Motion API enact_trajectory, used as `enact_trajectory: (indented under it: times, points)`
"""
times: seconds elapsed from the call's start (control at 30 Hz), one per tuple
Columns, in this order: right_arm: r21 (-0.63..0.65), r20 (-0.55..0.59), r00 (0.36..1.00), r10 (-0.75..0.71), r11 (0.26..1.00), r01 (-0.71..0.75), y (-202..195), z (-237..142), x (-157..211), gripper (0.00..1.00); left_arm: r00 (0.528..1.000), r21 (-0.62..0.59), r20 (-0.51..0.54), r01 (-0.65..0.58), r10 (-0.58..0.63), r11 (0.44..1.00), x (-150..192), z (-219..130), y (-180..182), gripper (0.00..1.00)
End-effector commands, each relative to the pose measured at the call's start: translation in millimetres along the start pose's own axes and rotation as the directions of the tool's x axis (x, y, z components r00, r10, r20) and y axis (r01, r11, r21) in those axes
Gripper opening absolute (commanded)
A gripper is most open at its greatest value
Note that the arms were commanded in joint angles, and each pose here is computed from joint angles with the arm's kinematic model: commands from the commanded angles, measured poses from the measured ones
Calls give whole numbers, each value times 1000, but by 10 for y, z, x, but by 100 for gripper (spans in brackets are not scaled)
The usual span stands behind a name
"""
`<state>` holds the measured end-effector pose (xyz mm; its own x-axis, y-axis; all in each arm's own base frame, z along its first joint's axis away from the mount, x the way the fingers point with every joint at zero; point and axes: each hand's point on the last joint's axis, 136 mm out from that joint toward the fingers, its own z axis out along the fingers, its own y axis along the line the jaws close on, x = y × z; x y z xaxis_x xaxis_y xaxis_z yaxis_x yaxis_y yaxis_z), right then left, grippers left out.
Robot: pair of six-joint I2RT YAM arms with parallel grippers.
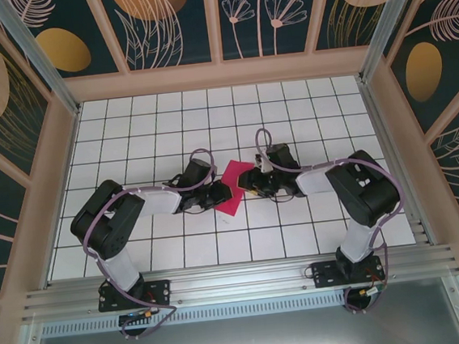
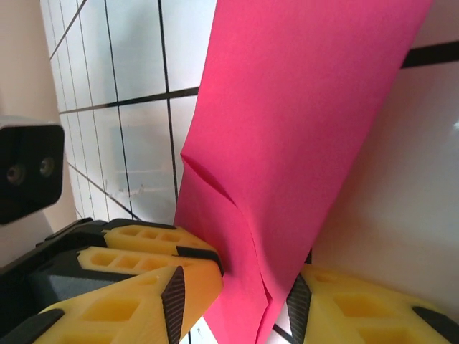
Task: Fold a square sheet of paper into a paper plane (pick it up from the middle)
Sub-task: Turn over the paper at the center of the table.
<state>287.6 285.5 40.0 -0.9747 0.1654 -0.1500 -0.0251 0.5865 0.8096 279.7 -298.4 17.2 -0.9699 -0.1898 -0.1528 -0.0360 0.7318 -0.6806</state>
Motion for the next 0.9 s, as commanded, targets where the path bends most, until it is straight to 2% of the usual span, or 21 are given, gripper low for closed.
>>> enact_trajectory:
  times: [0.0, 0.33, 0.47, 0.6, 0.77, 0.87]
  points:
    - [-64, -17, 999, -33, 997, 32, 114, 50, 98, 41, 999, 2, 37, 16, -16, 1000, -21, -48, 0, 19]
    - [-56, -24, 997, -72, 996, 71, 140, 135, 197, 31, 997, 27, 67, 37, -39, 999, -47, -100, -37, 19]
    - [-28, -12, 998, -65, 998, 64, 76, 143, 197, 20, 996, 24, 70, 45, -46, 999, -44, -100, -19, 19]
    - [1, 3, 996, -84, 996, 84, 92, 103, 154, 11, 994, 58, 105, 34, -40, 998, -98, -234, -148, 22]
    - [104, 47, 986, -160, 983, 154, 146, -77, 11, 5, 979, 108, 200, 21, -43, 994, -233, -504, -341, 24]
    - [238, 66, 967, -244, 945, 223, 176, -311, -126, 5, 949, 137, 309, 19, -61, 990, -355, -785, -437, 26]
